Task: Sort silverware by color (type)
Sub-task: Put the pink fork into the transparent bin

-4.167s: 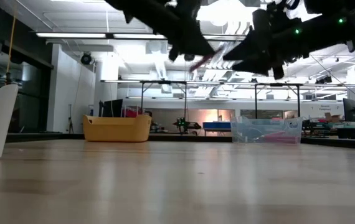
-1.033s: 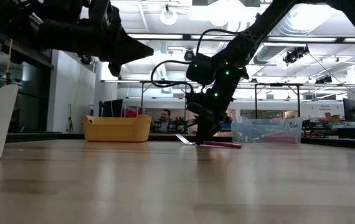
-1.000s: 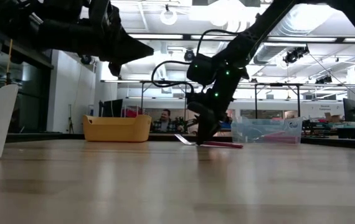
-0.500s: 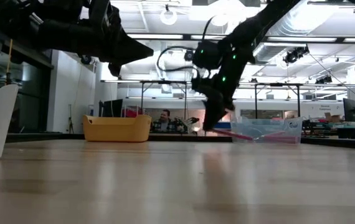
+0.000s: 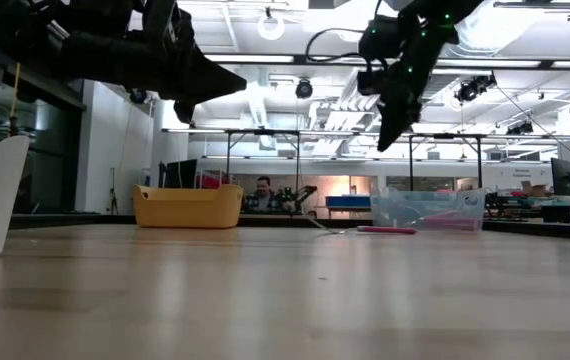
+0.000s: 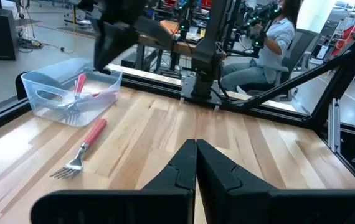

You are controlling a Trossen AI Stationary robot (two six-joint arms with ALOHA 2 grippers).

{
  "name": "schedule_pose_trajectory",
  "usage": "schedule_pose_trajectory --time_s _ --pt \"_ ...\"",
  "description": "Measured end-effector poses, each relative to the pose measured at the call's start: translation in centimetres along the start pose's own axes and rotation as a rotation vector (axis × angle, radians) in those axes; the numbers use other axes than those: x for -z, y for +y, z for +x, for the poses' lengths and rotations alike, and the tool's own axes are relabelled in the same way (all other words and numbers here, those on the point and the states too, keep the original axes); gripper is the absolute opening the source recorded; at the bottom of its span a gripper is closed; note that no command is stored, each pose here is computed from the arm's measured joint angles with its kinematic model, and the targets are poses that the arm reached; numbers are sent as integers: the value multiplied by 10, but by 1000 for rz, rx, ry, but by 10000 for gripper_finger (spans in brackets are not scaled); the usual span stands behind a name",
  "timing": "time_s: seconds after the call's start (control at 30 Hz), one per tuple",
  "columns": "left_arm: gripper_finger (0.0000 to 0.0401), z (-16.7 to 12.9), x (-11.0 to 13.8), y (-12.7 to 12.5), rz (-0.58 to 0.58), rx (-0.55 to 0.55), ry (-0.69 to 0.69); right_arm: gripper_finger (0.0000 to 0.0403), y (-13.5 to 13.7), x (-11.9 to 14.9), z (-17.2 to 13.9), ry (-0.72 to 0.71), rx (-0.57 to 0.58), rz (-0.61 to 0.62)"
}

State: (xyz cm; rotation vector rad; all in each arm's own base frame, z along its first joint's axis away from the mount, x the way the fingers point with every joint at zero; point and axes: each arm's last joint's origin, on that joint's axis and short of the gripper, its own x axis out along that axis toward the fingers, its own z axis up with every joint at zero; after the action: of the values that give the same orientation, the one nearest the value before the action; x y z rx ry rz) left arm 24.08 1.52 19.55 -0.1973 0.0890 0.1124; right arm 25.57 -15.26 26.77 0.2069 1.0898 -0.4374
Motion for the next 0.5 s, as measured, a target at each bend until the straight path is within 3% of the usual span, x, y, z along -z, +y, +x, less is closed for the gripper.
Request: schedule_pose_trajectory --time_s 0.13,0.3,0.5 --pt "0 0 0 0 0 0 0 41 15 -4 13 7 -36 -156" --pt "0 0 0 0 0 0 0 112 27 -13 54 20 -61 -315" --pt "0 0 1 0 8 -1 6 157 21 -12 100 81 -54 -405"
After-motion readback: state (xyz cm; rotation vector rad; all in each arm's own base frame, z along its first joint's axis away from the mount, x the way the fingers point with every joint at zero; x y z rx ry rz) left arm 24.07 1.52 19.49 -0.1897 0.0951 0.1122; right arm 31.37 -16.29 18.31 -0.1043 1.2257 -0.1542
